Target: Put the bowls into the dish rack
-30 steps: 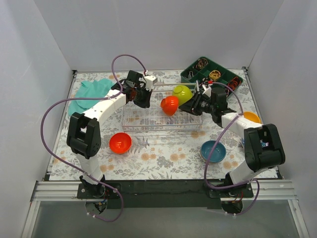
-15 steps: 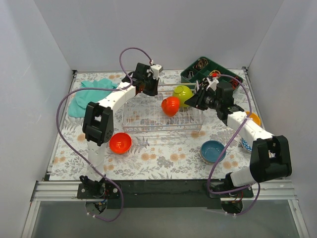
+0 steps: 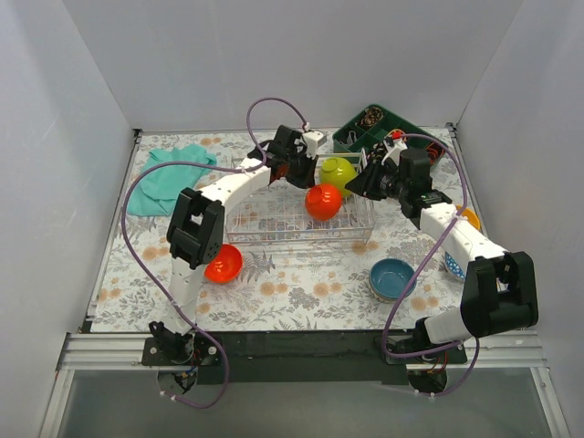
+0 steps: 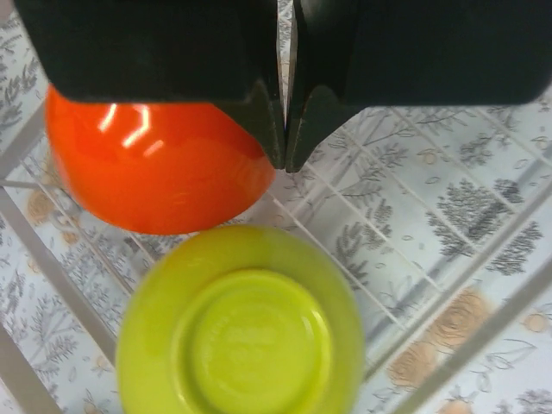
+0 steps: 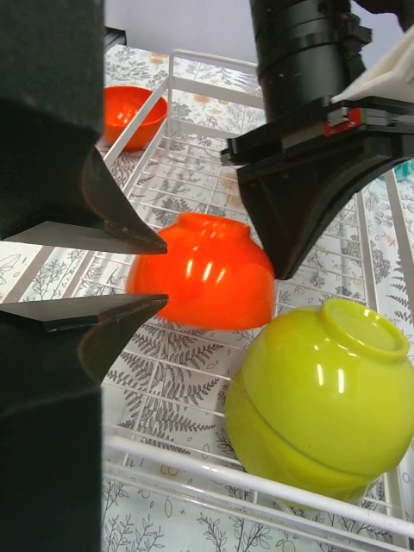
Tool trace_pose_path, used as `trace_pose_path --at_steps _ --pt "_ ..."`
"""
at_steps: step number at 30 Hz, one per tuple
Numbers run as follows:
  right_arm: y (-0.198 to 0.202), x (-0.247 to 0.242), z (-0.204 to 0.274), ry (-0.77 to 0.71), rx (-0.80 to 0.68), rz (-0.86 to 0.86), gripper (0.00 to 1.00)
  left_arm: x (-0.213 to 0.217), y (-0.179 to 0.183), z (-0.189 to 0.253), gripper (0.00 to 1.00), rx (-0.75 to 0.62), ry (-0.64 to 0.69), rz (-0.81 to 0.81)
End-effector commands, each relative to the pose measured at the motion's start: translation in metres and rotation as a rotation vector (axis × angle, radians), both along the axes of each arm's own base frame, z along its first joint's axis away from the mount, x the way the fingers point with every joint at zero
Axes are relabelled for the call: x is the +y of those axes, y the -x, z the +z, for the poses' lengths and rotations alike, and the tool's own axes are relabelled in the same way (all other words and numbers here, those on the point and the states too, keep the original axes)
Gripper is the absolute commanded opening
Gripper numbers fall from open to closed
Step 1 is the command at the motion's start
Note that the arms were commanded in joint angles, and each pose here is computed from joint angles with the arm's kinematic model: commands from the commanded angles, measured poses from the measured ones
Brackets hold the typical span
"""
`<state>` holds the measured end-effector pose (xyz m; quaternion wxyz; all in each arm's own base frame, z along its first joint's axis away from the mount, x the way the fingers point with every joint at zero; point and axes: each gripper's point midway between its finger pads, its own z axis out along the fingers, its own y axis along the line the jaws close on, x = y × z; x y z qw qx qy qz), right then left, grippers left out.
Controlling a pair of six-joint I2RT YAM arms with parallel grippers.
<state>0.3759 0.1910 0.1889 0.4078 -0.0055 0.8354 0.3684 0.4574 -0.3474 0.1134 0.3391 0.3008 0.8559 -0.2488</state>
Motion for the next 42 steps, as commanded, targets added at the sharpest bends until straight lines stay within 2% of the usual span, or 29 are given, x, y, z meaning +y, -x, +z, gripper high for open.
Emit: trace_pose_path --at_steps 1,13,21,27,30,33,35,36,37,38,39,40,42 --pt "-0.010 -0.006 0.024 0.014 -0.084 -0.021 0.32 -0.012 0.026 0.038 0.00 -0.026 0.052 -0.053" --pt "-0.014 -0.006 0.018 0.020 -0.088 -0.025 0.32 -0.007 0.050 0.048 0.00 -0.012 0.054 -0.071" --pt "-0.010 -0.011 0.016 0.034 -0.097 -0.040 0.32 -0.046 0.096 0.040 0.00 0.035 0.061 -0.181" --pt "-0.007 -0.016 0.020 0.043 -0.116 -0.045 0.31 -0.061 0.098 0.044 0.00 0.014 0.064 -0.193" --pt "-0.006 -0.017 0.022 0.046 -0.122 -0.045 0.32 -0.046 0.086 0.052 0.00 -0.043 0.008 -0.123" --pt "-0.005 -0.015 0.029 0.049 -0.151 -0.013 0.31 -0.011 0.077 0.076 0.00 -0.104 -0.016 -0.022" --pt "-0.001 -0.009 0.035 0.050 -0.183 0.042 0.34 0.017 0.084 0.097 0.00 -0.135 -0.022 0.013" --pt "0.000 -0.007 0.037 0.050 -0.192 0.060 0.37 0.034 0.081 0.104 0.11 -0.149 -0.029 0.037" --pt "0.002 -0.004 0.037 0.053 -0.196 0.080 0.43 0.050 0.086 0.133 0.19 -0.210 -0.014 0.051" --pt "0.003 -0.001 0.039 0.070 -0.228 0.123 0.48 0.064 0.091 0.132 0.27 -0.211 -0.025 0.057" --pt "0.006 0.007 0.040 0.083 -0.244 0.156 0.52 0.083 0.088 0.146 0.44 -0.248 -0.014 0.087" --pt "0.008 0.011 0.040 0.105 -0.261 0.182 0.57 0.099 0.087 0.157 0.51 -0.294 -0.023 0.133" --pt "0.018 0.034 0.048 0.172 -0.367 0.299 0.57 0.139 0.086 0.192 0.67 -0.429 -0.004 0.242"
